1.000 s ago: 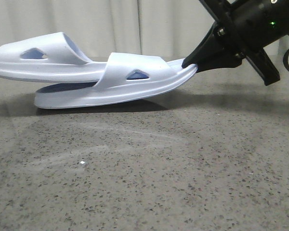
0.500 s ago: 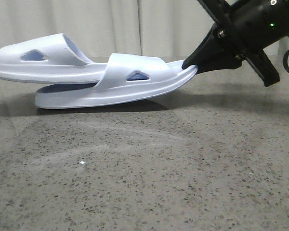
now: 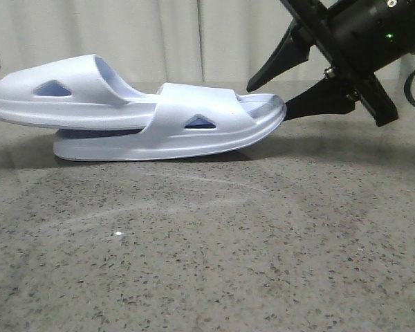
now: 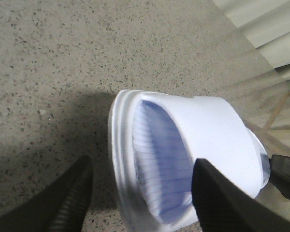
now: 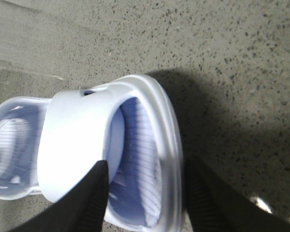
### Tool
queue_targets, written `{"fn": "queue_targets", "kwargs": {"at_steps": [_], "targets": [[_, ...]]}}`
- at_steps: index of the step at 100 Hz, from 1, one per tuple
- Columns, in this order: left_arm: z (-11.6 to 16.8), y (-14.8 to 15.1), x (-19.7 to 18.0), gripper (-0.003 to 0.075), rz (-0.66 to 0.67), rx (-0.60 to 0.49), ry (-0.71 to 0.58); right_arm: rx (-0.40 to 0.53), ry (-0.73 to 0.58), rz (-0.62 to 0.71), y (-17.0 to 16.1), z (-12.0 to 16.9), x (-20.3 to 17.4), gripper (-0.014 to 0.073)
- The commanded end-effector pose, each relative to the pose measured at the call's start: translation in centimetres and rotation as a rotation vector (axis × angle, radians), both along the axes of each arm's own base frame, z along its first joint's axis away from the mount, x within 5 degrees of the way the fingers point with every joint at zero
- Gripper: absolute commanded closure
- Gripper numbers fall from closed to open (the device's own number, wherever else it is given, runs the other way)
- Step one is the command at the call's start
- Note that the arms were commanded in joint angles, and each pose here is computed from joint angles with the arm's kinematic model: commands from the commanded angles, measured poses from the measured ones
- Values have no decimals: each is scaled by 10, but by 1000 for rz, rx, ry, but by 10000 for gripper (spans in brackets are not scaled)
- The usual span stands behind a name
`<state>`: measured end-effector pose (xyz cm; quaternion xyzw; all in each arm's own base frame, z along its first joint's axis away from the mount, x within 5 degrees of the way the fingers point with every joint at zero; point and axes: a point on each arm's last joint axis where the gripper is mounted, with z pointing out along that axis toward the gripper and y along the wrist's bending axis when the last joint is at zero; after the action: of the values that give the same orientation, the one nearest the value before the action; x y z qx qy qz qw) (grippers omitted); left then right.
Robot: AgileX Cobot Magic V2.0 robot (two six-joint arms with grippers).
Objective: Insert blue slippers together front up
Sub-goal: 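Open both grippers and lift them away from the slippers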
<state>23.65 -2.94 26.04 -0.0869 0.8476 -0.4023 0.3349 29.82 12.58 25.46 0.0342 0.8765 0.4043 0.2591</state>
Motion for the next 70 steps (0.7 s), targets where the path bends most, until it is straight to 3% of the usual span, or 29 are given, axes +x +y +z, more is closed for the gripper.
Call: {"fn": "queue_targets", "kwargs": {"at_steps": [1, 70], "targets": [[16, -3, 1, 294, -10, -45, -51, 37, -58, -12, 0, 20, -1, 290], [15, 1, 5, 294, 38, -9, -65, -60, -127, -108, -9, 18, 8, 290]]}}
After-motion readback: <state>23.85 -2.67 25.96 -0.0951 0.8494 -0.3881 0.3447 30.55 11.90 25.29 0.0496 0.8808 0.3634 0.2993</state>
